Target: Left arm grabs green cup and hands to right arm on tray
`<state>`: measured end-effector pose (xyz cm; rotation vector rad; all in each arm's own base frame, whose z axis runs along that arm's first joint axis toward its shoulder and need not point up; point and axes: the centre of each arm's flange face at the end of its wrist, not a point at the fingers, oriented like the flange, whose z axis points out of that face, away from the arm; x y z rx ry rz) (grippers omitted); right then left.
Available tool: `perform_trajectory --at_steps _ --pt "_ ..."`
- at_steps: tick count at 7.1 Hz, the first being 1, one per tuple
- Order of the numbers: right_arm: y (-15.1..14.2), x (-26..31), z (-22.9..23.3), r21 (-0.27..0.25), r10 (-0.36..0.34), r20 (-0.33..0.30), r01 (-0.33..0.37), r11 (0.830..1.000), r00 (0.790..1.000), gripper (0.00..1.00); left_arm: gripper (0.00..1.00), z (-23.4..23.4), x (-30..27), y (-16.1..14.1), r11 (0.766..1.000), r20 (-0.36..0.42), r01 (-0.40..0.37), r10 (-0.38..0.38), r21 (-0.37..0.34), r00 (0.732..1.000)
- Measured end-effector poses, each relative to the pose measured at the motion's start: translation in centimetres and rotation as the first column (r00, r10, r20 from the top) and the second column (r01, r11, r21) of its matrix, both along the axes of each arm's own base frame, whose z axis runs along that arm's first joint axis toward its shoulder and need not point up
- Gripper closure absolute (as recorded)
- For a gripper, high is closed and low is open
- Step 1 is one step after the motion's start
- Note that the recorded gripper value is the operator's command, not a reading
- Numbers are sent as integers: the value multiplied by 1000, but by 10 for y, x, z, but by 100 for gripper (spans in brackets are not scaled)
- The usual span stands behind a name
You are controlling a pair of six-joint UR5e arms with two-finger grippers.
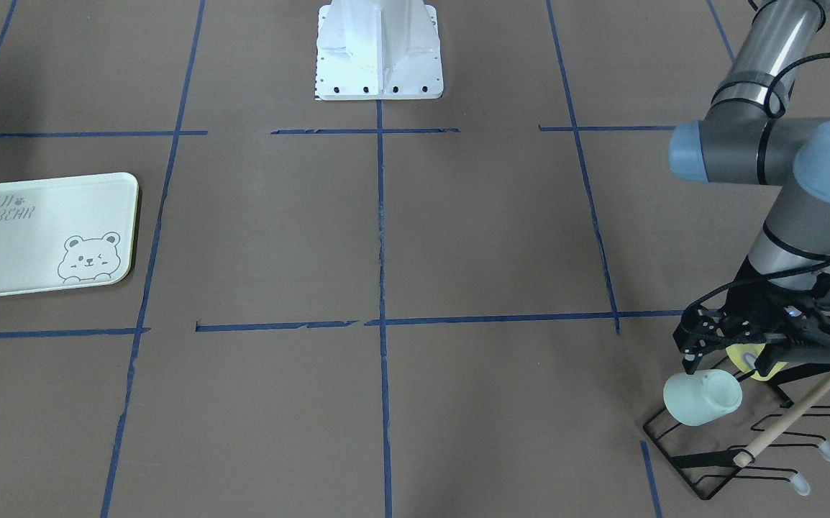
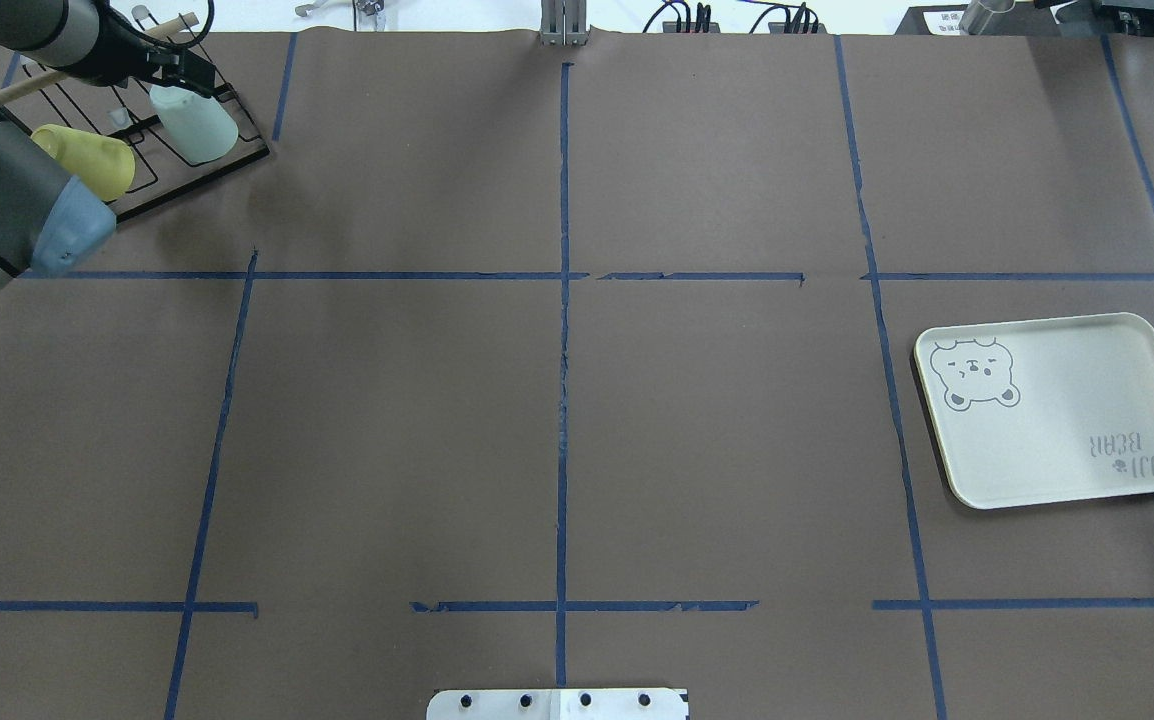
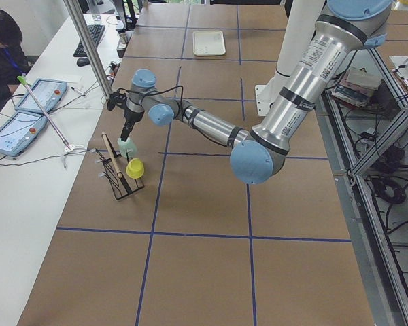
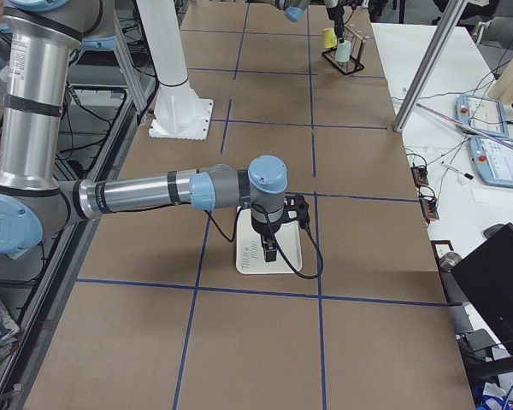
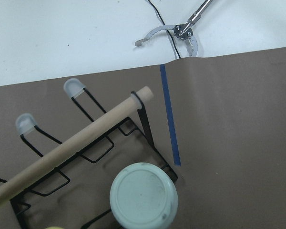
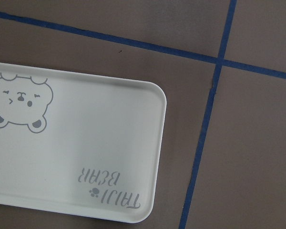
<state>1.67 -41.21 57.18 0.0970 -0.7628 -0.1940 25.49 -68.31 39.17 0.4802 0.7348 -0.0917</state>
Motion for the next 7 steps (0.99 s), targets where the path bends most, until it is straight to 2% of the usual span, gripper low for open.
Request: perform_trajectory --at_steps 4,7 --pt "1 0 2 -4 -1 0 1 1000 1000 0 0 31 14 -17 1000 3 3 -3 -13 1000" --pt "1 0 2 -4 0 0 0 1000 1000 0 0 38 23 -22 1000 1 -5 5 -15 1000"
